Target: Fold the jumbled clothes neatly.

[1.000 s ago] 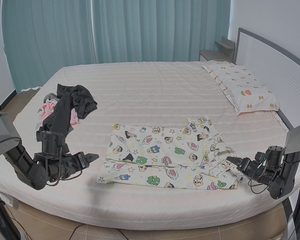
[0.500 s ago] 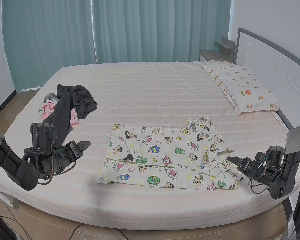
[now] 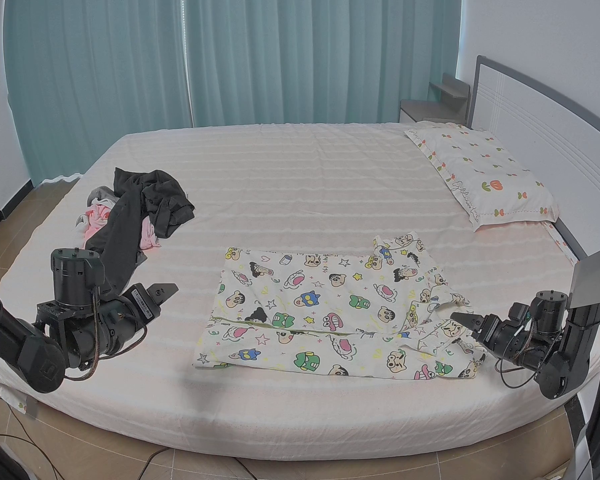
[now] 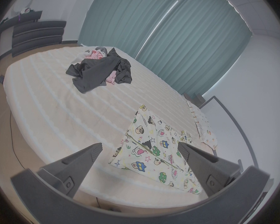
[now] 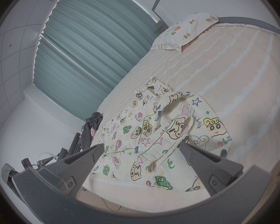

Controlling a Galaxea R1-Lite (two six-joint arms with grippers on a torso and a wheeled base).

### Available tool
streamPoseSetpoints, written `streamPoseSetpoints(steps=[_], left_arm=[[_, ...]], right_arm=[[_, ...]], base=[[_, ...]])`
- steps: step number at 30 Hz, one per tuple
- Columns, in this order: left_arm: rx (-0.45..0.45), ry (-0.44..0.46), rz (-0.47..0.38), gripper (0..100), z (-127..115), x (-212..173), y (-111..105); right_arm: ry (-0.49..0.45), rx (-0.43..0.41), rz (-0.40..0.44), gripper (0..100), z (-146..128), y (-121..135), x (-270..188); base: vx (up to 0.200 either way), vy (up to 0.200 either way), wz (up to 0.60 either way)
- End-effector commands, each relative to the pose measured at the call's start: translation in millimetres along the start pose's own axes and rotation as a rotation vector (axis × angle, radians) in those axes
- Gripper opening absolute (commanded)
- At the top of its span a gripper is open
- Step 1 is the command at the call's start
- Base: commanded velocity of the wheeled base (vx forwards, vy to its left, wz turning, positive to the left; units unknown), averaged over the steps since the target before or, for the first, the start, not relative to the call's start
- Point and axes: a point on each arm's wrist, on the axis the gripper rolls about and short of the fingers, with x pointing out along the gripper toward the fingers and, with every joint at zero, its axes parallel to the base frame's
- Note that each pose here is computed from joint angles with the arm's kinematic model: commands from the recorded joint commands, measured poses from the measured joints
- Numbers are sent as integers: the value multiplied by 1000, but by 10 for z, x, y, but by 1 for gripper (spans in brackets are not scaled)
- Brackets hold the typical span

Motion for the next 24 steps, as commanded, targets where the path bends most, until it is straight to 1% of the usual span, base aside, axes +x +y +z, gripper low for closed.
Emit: streamPoseSetpoints(steps=[1,3,5,6,8,12,13,14,18,21,23,24], left_arm=[[-30,5,-17,100,-25,8,-35],[-55,-3,-35,100,-26,6,-63],[-64,-6,-46,100,-26,2,-80],[-66,-6,-62,100,-43,1,-108],[-66,5,-72,100,-83,-7,-136],[-84,26,-102,100,-146,-36,-213],[-84,26,-102,100,-146,-36,-213],[-85,38,-119,100,-185,-41,-255],[-70,65,-149,100,-292,-58,-321],[-82,65,-168,100,-318,-72,-343],[-88,61,-172,100,-312,-76,-348],[-91,64,-173,100,-321,-96,-338]], right_arm=[[-35,-35,54,100,62,142,21],[-44,-45,72,100,85,186,60],[-35,-48,75,100,72,206,74],[2,-48,75,100,21,268,94],[53,-39,51,100,-60,302,125],[85,-32,-2,100,-190,344,96],[85,-32,-2,100,-190,344,96],[97,-22,-32,100,-256,328,94],[96,-10,-68,100,-279,228,174],[78,1,-88,100,-237,131,265],[82,5,-96,100,-239,94,309],[97,14,-115,100,-251,46,391]], base=[[0,0,0],[0,0,0],[0,0,0],[0,0,0],[0,0,0],[0,0,0],[0,0,0],[0,0,0],[0,0,0],[0,0,0],[0,0,0],[0,0,0]])
